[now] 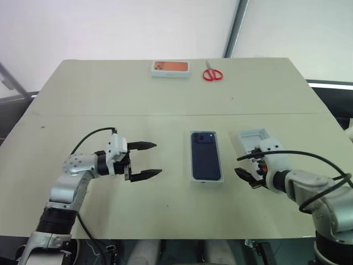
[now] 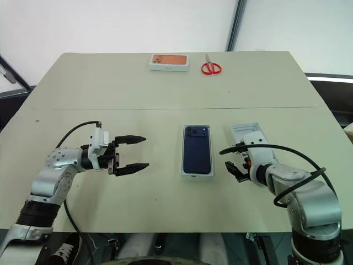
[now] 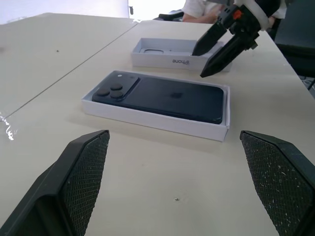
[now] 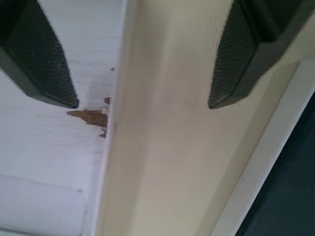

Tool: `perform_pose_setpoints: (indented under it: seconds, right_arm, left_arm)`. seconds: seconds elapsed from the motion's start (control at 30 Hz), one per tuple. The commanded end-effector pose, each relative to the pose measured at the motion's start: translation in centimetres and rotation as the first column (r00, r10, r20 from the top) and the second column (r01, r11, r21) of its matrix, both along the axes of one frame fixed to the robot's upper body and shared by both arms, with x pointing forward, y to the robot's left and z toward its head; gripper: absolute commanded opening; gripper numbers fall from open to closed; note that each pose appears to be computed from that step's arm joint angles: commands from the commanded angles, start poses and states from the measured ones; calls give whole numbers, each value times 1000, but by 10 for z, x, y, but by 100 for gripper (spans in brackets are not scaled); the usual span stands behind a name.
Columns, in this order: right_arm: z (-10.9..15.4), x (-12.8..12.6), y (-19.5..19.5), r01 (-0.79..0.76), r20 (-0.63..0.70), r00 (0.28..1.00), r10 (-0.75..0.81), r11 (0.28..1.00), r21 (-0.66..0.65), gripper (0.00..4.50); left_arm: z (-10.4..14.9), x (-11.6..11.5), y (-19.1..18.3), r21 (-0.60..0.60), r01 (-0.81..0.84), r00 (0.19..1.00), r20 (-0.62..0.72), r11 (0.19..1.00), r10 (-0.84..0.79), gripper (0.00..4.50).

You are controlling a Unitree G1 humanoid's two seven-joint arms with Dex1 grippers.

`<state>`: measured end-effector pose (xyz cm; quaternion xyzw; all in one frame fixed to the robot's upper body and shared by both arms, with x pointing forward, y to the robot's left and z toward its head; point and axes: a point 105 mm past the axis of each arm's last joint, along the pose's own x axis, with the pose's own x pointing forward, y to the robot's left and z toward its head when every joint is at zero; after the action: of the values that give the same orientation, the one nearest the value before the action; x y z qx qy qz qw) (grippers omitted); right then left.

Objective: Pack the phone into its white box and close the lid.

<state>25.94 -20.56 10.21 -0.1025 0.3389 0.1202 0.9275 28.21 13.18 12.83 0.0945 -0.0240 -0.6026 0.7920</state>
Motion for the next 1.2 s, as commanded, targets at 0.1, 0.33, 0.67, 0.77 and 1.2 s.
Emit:
perform_pose_setpoints:
  seconds: [0.1,0.33,0.67,0.77,1.2]
  right_arm:
    - [-4,4,-6,28,5,1000,-28,998,-54,118]
    - [-8,11,-11,104,6,995,-103,994,-47,6]
    - [47,31,24,-70,246,967,58,997,41,6]
    - [70,33,47,-185,332,937,111,963,199,6]
    - [99,30,141,-383,326,922,207,383,840,6]
  left_arm:
    - [8,-3,-3,-1,4,999,42,1000,-4,450]
    - [10,-2,-1,1,-11,999,45,1000,11,450]
    - [11,8,4,-32,-69,997,17,997,70,450]
    - [15,13,7,-45,-91,995,23,995,92,450]
    - [20,19,9,-64,-156,987,40,986,158,450]
